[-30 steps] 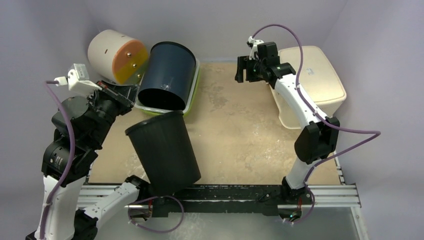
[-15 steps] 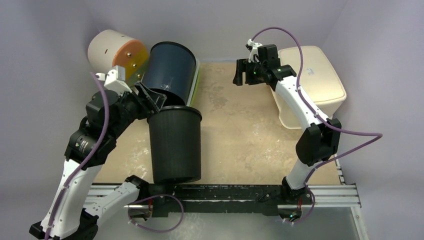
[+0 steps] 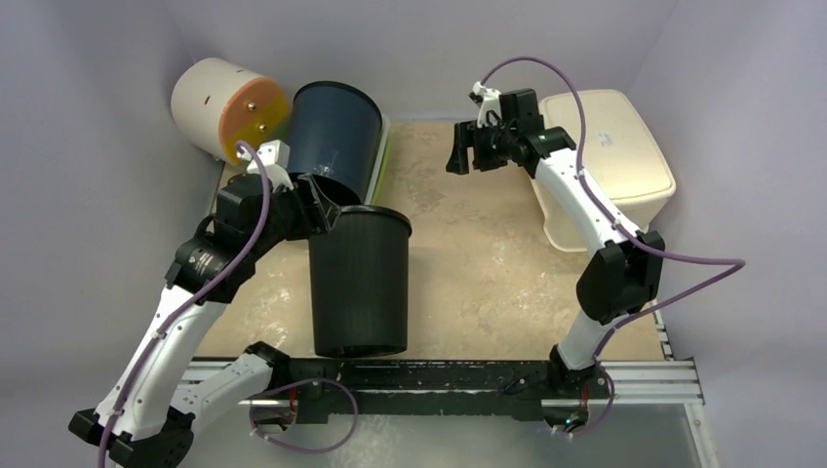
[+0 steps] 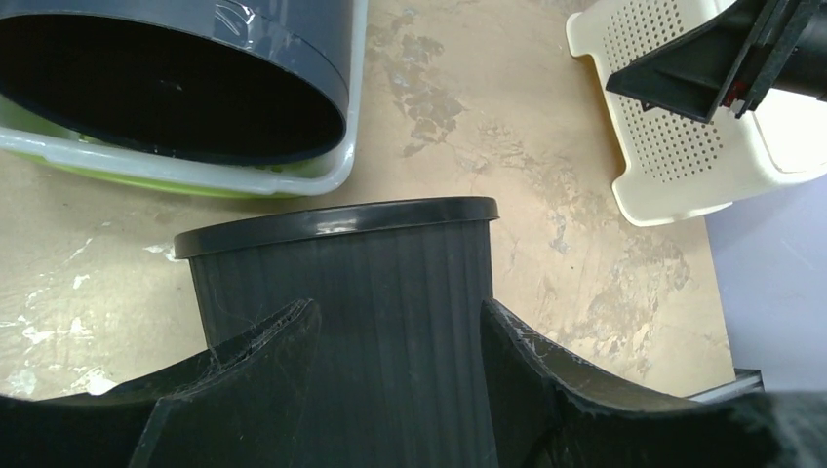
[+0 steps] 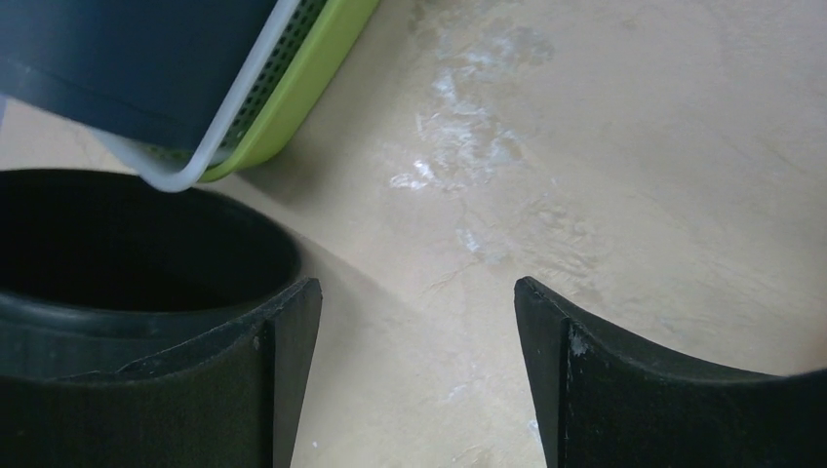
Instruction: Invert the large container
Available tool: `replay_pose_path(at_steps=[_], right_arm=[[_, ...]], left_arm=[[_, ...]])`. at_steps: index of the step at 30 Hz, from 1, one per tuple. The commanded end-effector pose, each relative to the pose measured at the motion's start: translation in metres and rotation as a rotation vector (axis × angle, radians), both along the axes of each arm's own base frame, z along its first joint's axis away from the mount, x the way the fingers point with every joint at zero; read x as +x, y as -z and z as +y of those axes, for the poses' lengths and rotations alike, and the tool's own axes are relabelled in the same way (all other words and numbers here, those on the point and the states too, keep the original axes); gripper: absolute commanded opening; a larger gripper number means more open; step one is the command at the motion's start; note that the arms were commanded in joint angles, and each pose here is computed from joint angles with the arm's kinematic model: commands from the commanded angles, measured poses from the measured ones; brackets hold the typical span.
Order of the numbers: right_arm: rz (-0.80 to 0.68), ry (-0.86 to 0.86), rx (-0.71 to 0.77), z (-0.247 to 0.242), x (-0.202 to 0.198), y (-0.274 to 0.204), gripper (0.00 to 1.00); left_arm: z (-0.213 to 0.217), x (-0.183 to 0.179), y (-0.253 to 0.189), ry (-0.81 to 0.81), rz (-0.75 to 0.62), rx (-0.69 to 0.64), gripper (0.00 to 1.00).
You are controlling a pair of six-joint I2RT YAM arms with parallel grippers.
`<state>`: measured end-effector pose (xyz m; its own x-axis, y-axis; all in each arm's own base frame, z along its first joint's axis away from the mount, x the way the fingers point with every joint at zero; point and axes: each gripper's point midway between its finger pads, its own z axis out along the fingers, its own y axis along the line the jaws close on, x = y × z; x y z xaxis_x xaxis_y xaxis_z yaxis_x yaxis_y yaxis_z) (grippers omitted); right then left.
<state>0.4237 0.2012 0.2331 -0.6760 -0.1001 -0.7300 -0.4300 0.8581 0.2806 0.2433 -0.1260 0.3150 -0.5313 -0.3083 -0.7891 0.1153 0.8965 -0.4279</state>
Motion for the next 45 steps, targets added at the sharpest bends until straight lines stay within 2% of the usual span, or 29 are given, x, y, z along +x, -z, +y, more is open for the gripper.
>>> replay_pose_path(at_steps=[1,3,6,8,14,17,21,25,27,33,36,39,41,45], right_arm=[[-0.014,-0.164,0.037,0.029,-0.021,-0.018,0.75],[-0.013,-0.225,0.04,0.044,-0.033,-0.021,0.75],[0.081,-0.237,0.11,0.059,-0.049,-0.018,0.75],[0.175,-0.176,0.156,0.062,-0.057,-0.014,0.75],[0.369,0.053,0.416,0.077,-0.068,-0.021,0.77],[0.43,0.135,0.554,0.085,-0.068,-0.028,0.78],[0.506,0.205,0.643,0.092,-0.065,-0.03,0.79],[0.401,0.251,0.562,0.079,-0.054,-0.041,0.79],[0.358,0.222,0.523,0.076,-0.054,-0.049,0.78],[0.388,0.154,0.444,0.072,-0.084,-0.036,0.77],[0.388,0.148,0.429,0.066,-0.096,-0.032,0.77],[0.384,0.125,0.427,0.063,-0.104,-0.034,0.77],[0.379,0.11,0.422,0.063,-0.107,-0.036,0.77],[0.394,0.076,0.418,0.063,-0.115,-0.037,0.77]], left_arm=[[-0.01,0.013,-0.008,0.032,-0.063,-0.029,0.61],[-0.012,0.016,-0.003,0.034,-0.059,-0.025,0.61],[-0.014,0.019,0.006,0.037,-0.039,-0.014,0.61],[-0.015,0.021,0.008,0.037,-0.036,-0.015,0.61],[-0.015,0.022,0.003,0.036,-0.057,-0.024,0.61],[-0.016,0.02,0.002,0.04,-0.061,-0.032,0.61],[-0.014,0.015,-0.004,0.031,-0.083,-0.058,0.61],[-0.01,0.012,-0.003,0.021,-0.088,-0.063,0.61],[-0.008,0.013,-0.001,0.004,-0.09,-0.058,0.61],[-0.008,0.036,-0.001,-0.022,-0.125,-0.015,0.61],[-0.023,0.046,0.007,0.087,-0.13,0.06,0.64],[-0.046,0.041,0.016,0.314,-0.145,0.145,0.71],[-0.052,0.037,0.02,0.437,-0.153,0.216,0.73],[-0.053,0.039,0.004,0.542,-0.25,0.282,0.75]])
